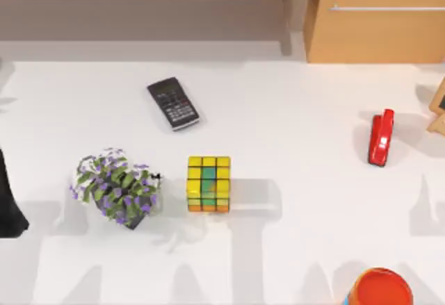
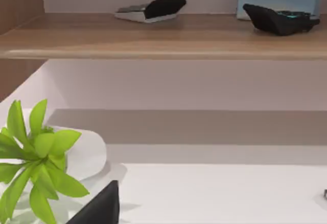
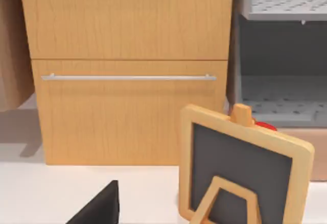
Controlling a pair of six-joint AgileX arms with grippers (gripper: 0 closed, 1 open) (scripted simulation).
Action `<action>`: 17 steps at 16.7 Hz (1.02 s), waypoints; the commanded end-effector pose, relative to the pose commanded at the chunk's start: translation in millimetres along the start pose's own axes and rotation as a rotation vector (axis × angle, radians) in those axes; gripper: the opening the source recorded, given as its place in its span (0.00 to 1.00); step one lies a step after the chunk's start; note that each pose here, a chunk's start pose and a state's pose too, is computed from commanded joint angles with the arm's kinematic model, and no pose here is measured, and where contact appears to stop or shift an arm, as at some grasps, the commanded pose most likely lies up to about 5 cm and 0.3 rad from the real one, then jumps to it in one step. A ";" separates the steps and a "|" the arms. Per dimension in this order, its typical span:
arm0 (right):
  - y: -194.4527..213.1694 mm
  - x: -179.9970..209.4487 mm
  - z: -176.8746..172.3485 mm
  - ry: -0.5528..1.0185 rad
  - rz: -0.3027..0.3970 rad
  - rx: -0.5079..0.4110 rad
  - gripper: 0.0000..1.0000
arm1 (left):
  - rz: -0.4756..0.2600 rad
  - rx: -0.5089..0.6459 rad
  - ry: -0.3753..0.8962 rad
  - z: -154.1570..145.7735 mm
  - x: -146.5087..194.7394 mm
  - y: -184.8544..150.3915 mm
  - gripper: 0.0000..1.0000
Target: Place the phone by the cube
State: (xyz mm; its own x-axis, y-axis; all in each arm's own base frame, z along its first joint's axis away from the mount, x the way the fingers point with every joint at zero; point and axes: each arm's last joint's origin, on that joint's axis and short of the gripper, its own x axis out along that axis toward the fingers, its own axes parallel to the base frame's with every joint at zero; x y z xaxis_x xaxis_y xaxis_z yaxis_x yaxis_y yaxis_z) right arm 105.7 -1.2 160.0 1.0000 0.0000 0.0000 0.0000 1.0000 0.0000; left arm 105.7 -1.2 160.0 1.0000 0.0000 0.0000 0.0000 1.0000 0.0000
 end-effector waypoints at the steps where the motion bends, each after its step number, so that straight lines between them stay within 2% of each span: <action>1: 0.0 0.0 0.0 0.000 0.000 0.000 1.00 | 0.000 0.000 0.000 0.0 0.0 0.0 1.00; 3: -0.6 0.2 1.1 0.012 -0.006 -0.010 1.00 | 0.000 0.000 0.000 0.0 0.0 0.0 1.00; 6: -5.1 2.7 9.4 0.110 -0.042 -0.088 1.00 | 0.000 0.000 0.000 0.0 0.0 0.0 1.00; 8: -10.2 7.8 16.6 0.232 -0.069 -0.165 1.00 | 0.000 0.000 0.000 0.0 0.0 0.0 1.00; 11: -22.0 23.0 24.1 0.500 -0.081 -0.285 1.00 | 0.000 0.000 0.000 0.0 0.0 0.0 1.00; 14: -39.6 45.1 22.7 0.820 -0.033 -0.373 1.00 | 0.000 0.000 0.000 0.0 0.0 0.0 1.00; 17: -61.5 67.2 13.9 1.112 0.075 -0.409 1.00 | 0.000 0.000 0.000 0.0 0.0 0.0 1.00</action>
State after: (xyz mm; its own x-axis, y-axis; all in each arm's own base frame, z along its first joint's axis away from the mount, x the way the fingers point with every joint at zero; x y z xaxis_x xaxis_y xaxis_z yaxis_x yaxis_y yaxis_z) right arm 172.9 -62.7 173.9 0.4485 -0.1439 -0.8821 -0.2604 0.9231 -0.2830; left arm 105.7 -1.2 160.0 1.0000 0.0000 0.0000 0.0000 1.0000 0.0000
